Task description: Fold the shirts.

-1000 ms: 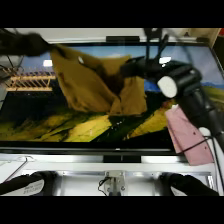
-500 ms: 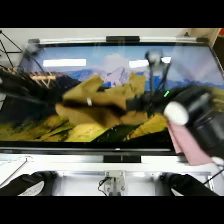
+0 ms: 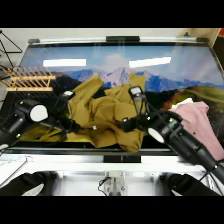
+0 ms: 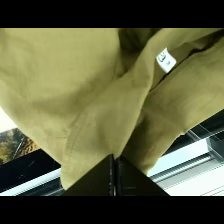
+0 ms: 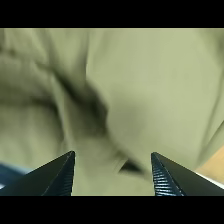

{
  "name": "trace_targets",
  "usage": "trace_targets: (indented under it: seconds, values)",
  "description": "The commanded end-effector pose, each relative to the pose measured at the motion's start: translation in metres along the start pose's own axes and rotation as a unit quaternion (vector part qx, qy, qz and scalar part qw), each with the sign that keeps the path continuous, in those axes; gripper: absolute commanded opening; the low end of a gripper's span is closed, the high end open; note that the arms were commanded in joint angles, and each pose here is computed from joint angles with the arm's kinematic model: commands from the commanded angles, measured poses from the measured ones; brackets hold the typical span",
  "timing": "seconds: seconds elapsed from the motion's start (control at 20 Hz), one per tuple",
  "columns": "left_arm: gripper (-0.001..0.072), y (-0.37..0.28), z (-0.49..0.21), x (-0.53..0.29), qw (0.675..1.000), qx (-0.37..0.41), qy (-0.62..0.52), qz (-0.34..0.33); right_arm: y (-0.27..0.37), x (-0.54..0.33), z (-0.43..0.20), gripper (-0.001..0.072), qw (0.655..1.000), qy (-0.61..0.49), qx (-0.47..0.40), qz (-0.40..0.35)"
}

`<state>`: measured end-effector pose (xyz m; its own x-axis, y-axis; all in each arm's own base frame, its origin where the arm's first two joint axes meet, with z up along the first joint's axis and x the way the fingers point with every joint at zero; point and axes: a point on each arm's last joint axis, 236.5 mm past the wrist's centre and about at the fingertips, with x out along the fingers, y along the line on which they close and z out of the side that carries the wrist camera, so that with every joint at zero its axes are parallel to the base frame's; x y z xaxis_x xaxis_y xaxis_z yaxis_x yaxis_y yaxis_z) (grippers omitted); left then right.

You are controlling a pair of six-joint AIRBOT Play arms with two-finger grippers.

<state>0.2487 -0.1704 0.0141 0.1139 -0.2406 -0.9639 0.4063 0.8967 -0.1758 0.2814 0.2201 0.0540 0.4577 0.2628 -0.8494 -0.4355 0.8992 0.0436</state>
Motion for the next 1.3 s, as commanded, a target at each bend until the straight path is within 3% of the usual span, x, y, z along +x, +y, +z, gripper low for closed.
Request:
trace_targets:
  seconds: [0.0, 0.25, 0.6, 0.65, 0.7, 0.75, 0.95, 1.05, 1.25]
  values:
    - [0.0035, 0.0, -0.001, -0.011, 1.0, -0.005, -0.025, 0.007, 0.006, -0.002, 0.035, 0.0593, 0.994, -0.036, -0.098, -0.002]
    - [0.0035, 0.005, 0.0, -0.023, 0.999, -0.011, -0.046, 0.019, 0.061, 0.073, -0.039, 0.0639, 0.979, 0.143, -0.101, 0.103]
    - [0.0035, 0.005, -0.003, -0.023, 0.999, -0.011, -0.04, 0.019, 0.031, 0.115, -0.079, 0.0635, 0.966, 0.232, -0.1, 0.047]
    - [0.0035, 0.005, -0.001, -0.023, 0.999, -0.011, -0.043, 0.019, 0.026, 0.116, -0.079, 0.0563, 0.967, 0.233, -0.094, 0.032]
    - [0.0035, 0.005, 0.0, -0.023, 0.999, -0.011, -0.046, 0.019, 0.023, 0.115, -0.08, 0.0234, 0.967, 0.235, -0.096, 0.027]
    - [0.0035, 0.005, 0.002, -0.024, 0.999, -0.011, -0.049, 0.019, 0.019, 0.112, -0.078, 0.0077, 0.966, 0.236, -0.1, 0.02]
    - [0.0035, -0.002, 0.027, -0.052, 0.995, 0.013, -0.093, 0.017, -0.031, 0.058, -0.003, 0.0061, 0.979, 0.165, -0.1, -0.067]
    - [0.0035, -0.012, 0.057, -0.102, 0.987, 0.046, -0.154, 0.017, -0.063, -0.006, 0.07, 0.0061, 0.991, 0.048, -0.052, -0.116]
    - [0.0036, -0.034, 0.096, -0.242, 0.949, 0.095, -0.3, 0.025, -0.078, -0.179, 0.154, 0.006, 0.976, -0.197, 0.035, -0.091]
